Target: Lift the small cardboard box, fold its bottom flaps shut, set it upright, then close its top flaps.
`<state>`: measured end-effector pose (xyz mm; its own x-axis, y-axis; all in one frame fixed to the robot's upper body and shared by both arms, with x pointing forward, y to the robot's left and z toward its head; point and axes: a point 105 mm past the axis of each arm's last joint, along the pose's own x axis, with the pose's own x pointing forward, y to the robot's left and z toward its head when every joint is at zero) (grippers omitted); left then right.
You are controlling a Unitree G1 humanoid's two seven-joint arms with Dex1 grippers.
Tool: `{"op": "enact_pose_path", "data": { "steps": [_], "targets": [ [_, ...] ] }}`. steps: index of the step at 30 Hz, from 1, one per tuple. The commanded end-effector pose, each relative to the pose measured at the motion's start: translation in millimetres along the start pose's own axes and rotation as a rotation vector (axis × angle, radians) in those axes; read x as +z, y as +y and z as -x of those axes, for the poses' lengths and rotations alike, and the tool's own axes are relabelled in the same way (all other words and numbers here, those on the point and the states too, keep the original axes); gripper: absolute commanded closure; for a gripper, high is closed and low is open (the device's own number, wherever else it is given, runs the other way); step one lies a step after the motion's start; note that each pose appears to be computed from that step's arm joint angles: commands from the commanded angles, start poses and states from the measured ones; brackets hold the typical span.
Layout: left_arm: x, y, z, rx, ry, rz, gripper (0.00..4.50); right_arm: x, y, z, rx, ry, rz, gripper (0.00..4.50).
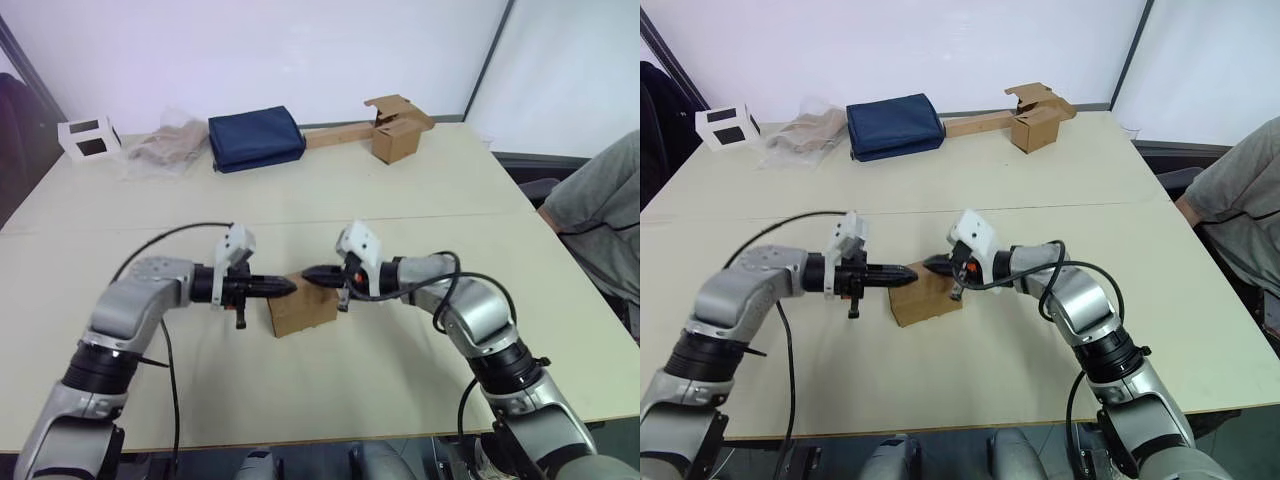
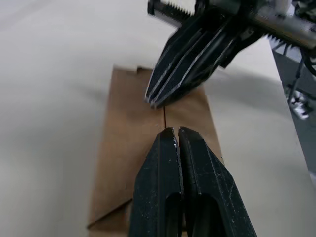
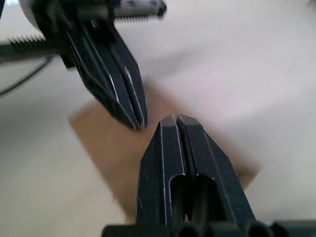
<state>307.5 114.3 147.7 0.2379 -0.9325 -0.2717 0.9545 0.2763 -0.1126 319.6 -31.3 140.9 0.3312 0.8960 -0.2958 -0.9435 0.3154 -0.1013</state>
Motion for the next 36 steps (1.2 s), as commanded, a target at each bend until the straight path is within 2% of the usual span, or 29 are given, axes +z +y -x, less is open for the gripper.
{"op": "enact_pose_path", "data": {
  "steps": [1,4,8,13,16,18,20,22,30,33,36],
  "targets": [
    [7.2,-1.8,3.9,0.011,-0.007,-0.032,4.41,-4.4,-0.4,-2.4,0.0,0.018,0.044,4.5],
    [11.9,-4.3,7.6,0.009,-0.022,-0.037,4.41,6.1,1.1,0.6,0.003,-0.017,0.047,4.5],
    [27.0,-3.6,11.5,0.025,-0.064,-0.067,4.41,45.9,3.6,14.5,0.006,-0.151,0.029,4.5],
    [50.5,-1.8,15.3,0.074,-0.134,-0.09,4.41,68.7,10.0,34.2,-0.023,-0.19,0.076,4.5],
    [55.6,-10.1,17.4,0.055,-0.136,-0.117,4.41,69.4,15.4,49.7,-0.029,-0.178,0.094,4.5],
    [57.5,-23.0,27.1,0.015,-0.132,-0.175,4.41,67.1,15.9,78.9,-0.063,-0.146,0.109,4.5],
    [49.7,-27.3,38.9,0.021,-0.082,-0.177,4.41,63.9,17.1,98.9,-0.094,-0.111,0.116,4.5],
    [44.8,-26.6,47.4,0.048,-0.056,-0.156,4.41,59.9,18.9,108.8,-0.108,-0.082,0.117,4.5],
    [29.0,-25.8,125.6,0.207,0.109,-0.136,4.41,41.2,23.1,164.7,-0.157,0.104,0.125,4.5],
    [25.2,-25.5,141.6,0.241,0.152,-0.132,4.41,36.1,26.0,178.1,-0.152,0.144,0.116,4.5],
    [24.7,-23.9,149.4,0.269,0.147,-0.116,4.41,36.6,23.7,187.2,-0.177,0.134,0.098,4.5]
  ]
}}
